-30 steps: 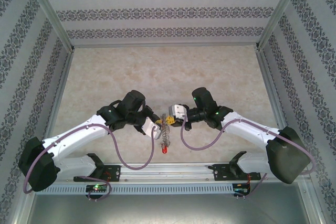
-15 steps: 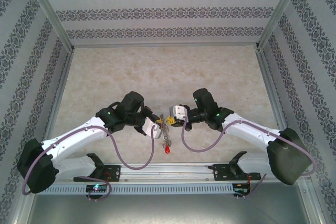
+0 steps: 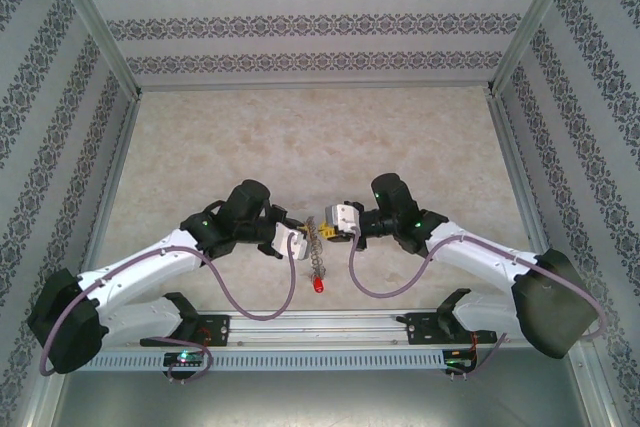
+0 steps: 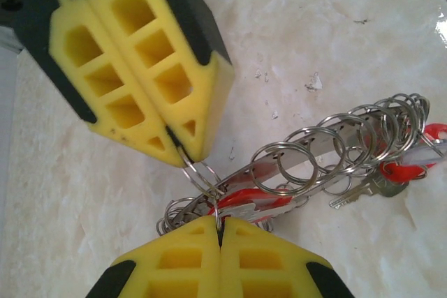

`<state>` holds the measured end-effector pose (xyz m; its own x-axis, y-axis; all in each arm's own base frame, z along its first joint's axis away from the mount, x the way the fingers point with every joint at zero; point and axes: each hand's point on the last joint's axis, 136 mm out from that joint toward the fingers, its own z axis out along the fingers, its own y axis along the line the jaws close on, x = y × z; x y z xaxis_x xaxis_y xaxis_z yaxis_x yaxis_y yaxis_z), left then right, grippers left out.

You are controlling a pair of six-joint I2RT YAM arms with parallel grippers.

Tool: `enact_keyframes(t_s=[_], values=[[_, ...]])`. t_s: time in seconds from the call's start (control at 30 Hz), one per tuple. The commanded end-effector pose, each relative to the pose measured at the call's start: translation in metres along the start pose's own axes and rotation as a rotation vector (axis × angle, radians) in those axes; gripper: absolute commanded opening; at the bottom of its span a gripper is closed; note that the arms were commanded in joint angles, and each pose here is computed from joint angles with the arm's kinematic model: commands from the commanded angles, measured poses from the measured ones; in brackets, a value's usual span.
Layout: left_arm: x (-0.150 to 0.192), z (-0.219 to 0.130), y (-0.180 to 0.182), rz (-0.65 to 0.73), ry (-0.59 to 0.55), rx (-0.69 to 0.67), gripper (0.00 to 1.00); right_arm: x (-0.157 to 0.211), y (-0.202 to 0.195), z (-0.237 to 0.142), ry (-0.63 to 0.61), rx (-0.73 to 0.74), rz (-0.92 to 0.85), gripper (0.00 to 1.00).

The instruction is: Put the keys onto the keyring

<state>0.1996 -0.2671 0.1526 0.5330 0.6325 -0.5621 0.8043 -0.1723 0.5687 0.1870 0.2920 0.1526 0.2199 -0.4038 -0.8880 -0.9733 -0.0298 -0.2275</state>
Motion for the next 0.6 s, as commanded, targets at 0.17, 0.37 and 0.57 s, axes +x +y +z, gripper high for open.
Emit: enact_keyframes(t_s=[0.17, 0.37, 0.57], values=[[-0.016, -0.006, 0.000, -0.115, -0.083, -0.043, 0.00, -0.007, -0.003, -0.004, -0.029, 0.091, -0.123, 0.00], [-0.014, -0.006, -0.001, -0.157, -0.090, -0.066, 0.00, -0.005, 0.005, -0.003, -0.031, 0.102, -0.176, 0.00], [-0.018, -0.010, 0.007, -0.150, -0.106, -0.105, 0.00, 0.000, 0.010, -0.001, -0.022, 0.121, -0.220, 0.00]])
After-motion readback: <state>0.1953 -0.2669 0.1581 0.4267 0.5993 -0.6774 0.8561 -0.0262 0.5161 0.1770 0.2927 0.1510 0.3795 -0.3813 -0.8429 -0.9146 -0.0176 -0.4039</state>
